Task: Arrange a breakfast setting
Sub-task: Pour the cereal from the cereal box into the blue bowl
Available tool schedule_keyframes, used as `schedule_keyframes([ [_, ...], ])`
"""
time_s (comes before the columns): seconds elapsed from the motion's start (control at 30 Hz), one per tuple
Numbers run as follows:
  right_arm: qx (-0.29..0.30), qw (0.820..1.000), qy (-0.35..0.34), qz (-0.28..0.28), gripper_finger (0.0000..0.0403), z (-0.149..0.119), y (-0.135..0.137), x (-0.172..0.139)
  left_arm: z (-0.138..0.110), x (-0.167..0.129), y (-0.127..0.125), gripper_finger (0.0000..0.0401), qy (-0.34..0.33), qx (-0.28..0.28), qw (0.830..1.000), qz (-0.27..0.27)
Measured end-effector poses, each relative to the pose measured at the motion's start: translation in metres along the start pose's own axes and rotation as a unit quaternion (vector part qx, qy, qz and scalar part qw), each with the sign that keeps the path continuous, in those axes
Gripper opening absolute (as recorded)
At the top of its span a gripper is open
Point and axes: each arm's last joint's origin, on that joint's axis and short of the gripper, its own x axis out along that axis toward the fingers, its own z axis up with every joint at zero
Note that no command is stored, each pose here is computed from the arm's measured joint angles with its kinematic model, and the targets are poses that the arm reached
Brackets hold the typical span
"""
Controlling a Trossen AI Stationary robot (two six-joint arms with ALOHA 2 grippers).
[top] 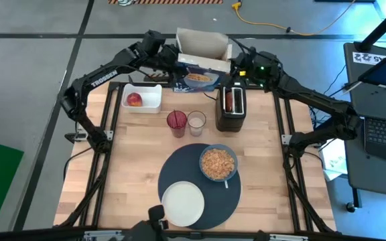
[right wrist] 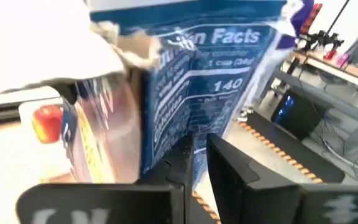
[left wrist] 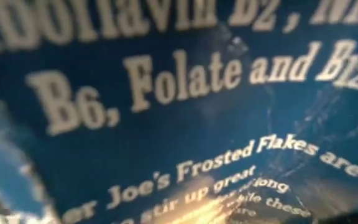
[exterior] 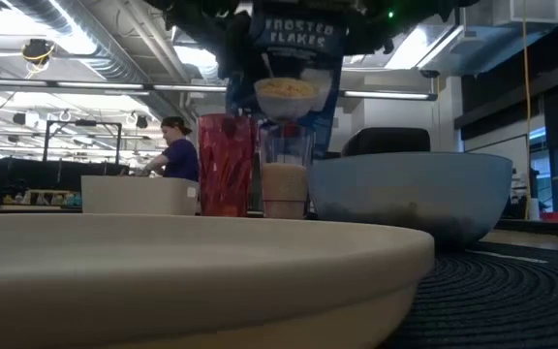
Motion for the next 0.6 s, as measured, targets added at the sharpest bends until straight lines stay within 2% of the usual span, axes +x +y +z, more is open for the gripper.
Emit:
schedule_keyframes([
  [0.27, -0.007, 0.998, 0.059, 0.019, 0.0050, -0.023, 0.008, 0.023, -0.021, 0.013, 0.006, 0.0187, 0.084, 0.002, 0.996, -0.005],
  [0.43, -0.007, 0.997, 0.076, 0.034, 0.0050, -0.031, 0.011, 0.030, -0.030, 0.014, 0.010, 0.0187, 0.105, -0.006, 0.994, -0.005],
  [0.6, -0.009, 0.995, 0.086, 0.039, 0.0050, -0.033, 0.013, 0.031, -0.053, 0.023, 0.014, 0.0187, 0.133, -0.024, 0.991, -0.016],
])
